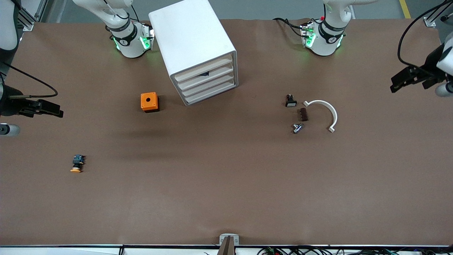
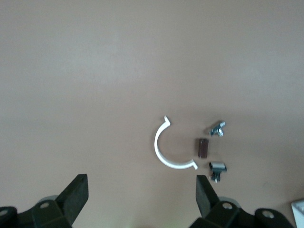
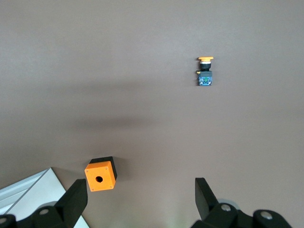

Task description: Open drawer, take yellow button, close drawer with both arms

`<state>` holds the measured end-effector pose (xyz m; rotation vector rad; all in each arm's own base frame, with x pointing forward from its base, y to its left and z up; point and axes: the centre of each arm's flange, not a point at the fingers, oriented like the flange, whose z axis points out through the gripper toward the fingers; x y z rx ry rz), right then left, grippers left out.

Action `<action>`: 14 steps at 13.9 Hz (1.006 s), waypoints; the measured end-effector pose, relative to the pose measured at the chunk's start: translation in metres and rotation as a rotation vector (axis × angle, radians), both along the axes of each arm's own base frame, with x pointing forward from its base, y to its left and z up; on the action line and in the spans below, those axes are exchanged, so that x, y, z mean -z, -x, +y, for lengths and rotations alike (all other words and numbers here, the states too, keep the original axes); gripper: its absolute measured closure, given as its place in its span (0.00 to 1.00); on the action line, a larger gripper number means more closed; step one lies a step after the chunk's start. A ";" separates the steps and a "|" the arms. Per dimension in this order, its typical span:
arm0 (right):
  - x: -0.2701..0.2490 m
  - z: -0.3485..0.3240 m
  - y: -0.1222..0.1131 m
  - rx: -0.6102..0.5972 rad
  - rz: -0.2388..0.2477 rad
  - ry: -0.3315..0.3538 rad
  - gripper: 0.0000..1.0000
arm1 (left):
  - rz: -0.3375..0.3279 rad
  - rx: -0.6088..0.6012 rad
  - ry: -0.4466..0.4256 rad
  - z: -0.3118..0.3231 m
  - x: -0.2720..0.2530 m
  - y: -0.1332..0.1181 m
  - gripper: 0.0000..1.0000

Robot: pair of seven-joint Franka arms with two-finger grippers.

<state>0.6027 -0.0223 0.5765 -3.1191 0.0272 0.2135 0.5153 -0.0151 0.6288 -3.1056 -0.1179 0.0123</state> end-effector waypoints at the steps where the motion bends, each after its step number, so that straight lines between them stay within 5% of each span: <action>1: 0.002 -0.001 0.001 0.001 0.008 0.000 0.00 | 0.001 0.008 0.000 -0.003 -0.002 0.010 0.00; 7: 0.006 -0.007 0.000 0.013 0.016 0.002 0.00 | -0.003 0.021 -0.005 -0.040 -0.008 0.030 0.00; 12: -0.016 -0.006 -0.002 0.010 -0.034 0.003 0.00 | -0.008 -0.002 0.000 -0.028 -0.017 0.029 0.00; 14: -0.016 -0.004 0.003 0.008 0.000 0.001 0.00 | -0.002 -0.002 -0.001 -0.028 -0.018 0.029 0.00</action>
